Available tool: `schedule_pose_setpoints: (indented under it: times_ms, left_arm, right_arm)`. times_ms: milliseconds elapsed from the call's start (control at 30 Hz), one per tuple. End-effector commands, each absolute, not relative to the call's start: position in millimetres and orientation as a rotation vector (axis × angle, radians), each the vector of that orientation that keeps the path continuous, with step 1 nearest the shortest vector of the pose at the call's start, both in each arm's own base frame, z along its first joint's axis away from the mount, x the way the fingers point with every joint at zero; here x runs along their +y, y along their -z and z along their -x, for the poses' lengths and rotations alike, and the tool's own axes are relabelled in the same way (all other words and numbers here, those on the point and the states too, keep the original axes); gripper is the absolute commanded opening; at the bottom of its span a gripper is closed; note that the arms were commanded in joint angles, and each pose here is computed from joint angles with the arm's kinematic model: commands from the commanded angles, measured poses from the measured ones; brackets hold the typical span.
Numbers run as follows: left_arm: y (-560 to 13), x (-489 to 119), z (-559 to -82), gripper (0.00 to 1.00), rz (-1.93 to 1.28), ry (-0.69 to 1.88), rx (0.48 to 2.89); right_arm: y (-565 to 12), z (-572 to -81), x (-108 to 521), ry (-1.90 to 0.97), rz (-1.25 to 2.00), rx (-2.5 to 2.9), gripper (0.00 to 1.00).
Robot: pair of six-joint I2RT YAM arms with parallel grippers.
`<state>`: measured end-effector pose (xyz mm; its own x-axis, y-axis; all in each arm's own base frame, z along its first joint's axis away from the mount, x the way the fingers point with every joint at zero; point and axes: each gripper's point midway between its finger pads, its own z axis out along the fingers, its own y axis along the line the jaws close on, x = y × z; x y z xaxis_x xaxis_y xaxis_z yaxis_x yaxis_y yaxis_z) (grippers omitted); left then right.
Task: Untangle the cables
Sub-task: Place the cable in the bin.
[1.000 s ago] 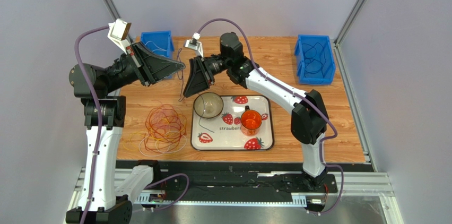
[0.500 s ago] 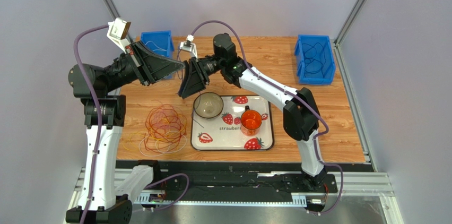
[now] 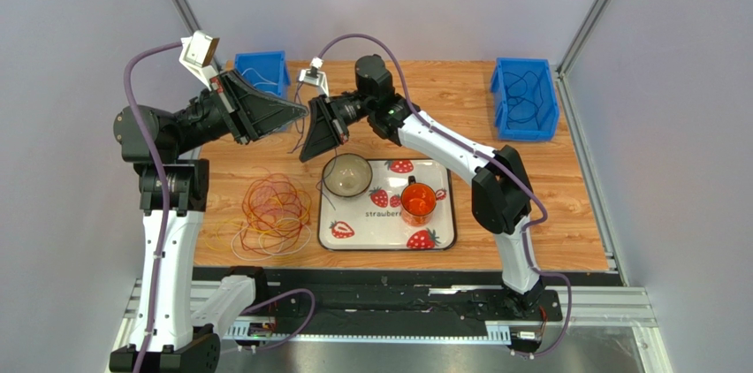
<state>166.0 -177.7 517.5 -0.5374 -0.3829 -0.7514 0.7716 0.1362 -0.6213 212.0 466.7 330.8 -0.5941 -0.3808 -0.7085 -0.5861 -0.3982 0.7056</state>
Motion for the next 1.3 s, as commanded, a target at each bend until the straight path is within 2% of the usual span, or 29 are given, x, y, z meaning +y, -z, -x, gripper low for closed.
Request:
schedule_pose_setpoints:
  times_ms: [0,100,167,200,233,267,333,367,767,1267]
  left_arm:
    - [-515.5,-176.1,-157.4,0.0,-0.442,1.497,1.485]
    - [-499.6,-172.9,-161.2,0.0,-0.398,1.425,1.543]
    - [-486.2,-169.8,-162.1,0.11,-0.336,1.392,1.606]
    - [-480.7,-166.2,-169.0,0.19,-0.322,1.329,1.606]
    - [-477.2,-164.2,-168.9,0.44,-0.306,1.303,1.616]
    - [-467.2,-162.2,-171.0,0.61,-0.272,1.289,1.652]
    - [-460.6,-155.6,-175.3,0.83,-0.24,1.207,1.643]
    - [-452.2,-153.5,-177.2,0.88,-0.213,1.193,1.669]
    - [-400.8,-115.8,-188.7,0.9,-0.085,0.843,1.857]
    - [-318.8,-74.0,-176.7,0.86,0.058,0.557,1.896]
  right_arm:
    - [-362.3,-217.2,454.5,-2.067,1.32,1.548,0.0]
    - [-368.0,-247.8,442.3,-1.944,1.201,1.591,0.0]
    - [-361.1,-265.2,431.4,-1.871,1.097,1.72,0.0]
    - [-367.9,-285.9,421.9,-1.768,1.042,1.712,0.0]
    - [-368.5,-295.0,415.4,-1.722,0.999,1.739,0.0]
    - [-363.7,-302.0,407.5,-1.688,0.95,1.801,0.0]
    - [-372.1,-324.9,386.4,-1.584,0.846,1.822,0.0]
    - [-374.4,-330.5,377.8,-1.551,0.809,1.837,0.0]
    - [-434.2,-394.2,264.0,-1.136,0.412,1.841,0.0]
    - [-436.9,-458.0,142.4,-0.626,0.182,1.851,0.0]
